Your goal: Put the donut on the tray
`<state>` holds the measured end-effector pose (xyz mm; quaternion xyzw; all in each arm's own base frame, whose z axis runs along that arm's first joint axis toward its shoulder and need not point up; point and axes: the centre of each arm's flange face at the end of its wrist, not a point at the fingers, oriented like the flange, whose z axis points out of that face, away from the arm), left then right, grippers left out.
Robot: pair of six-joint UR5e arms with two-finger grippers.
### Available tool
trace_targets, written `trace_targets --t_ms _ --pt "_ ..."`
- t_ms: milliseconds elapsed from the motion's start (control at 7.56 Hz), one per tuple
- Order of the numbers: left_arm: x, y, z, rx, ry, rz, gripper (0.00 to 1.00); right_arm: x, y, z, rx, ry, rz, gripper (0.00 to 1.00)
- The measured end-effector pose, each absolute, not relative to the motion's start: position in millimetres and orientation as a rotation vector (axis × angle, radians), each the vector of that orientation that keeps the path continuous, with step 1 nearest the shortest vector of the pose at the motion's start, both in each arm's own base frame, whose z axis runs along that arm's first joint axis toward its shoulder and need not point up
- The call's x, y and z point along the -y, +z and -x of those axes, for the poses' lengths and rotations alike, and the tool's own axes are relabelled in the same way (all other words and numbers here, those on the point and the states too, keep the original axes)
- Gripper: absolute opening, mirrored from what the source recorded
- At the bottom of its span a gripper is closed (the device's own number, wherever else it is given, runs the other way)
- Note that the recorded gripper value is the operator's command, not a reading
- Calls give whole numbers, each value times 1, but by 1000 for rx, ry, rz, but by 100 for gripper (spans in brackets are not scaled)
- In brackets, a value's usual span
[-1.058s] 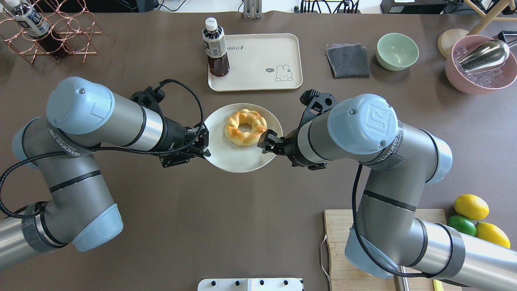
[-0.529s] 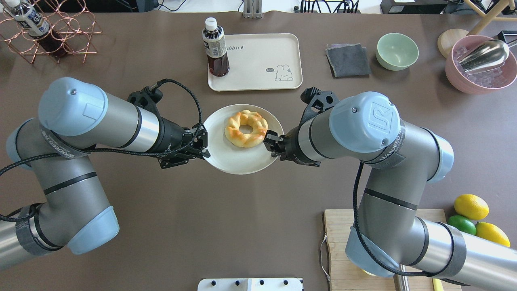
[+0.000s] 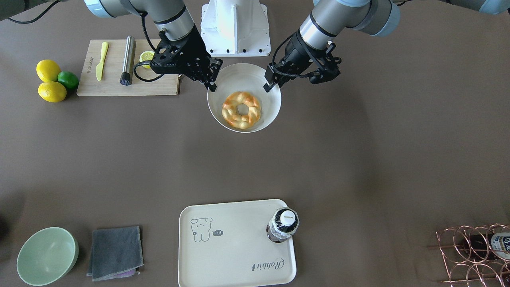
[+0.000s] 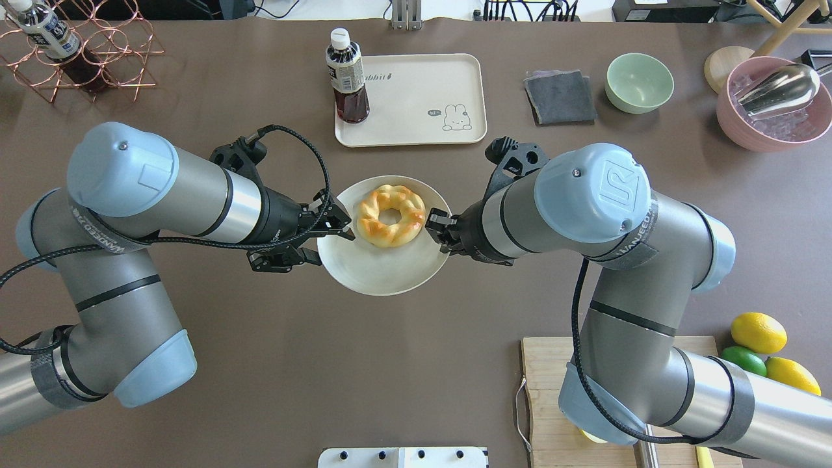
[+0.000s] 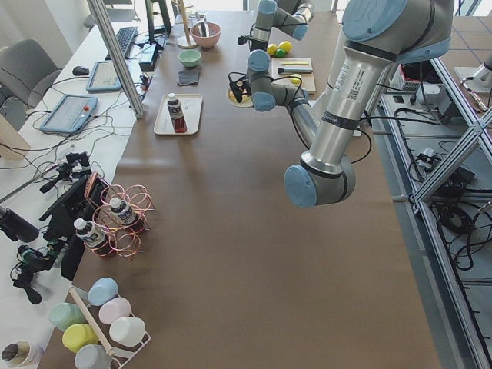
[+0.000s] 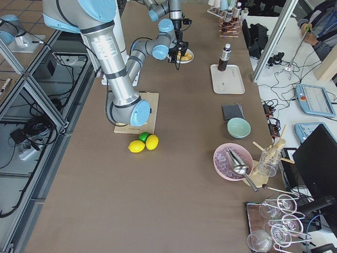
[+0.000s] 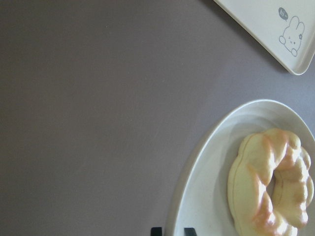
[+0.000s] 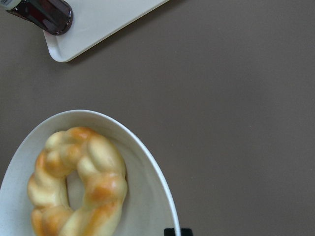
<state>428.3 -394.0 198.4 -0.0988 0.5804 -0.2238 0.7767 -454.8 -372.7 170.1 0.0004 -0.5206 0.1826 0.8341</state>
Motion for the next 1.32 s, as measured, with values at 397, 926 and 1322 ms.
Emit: trace_targets --t_ms 397,926,1322 --pt "400 205 -421 -1245 -501 209 98 377 175 452 1106 443 39 0" --pt "415 249 -389 -1186 -570 205 98 426 206 451 1058 700 153 0" --pt "423 300 -339 -1125 -607 216 98 504 235 474 1024 900 164 0"
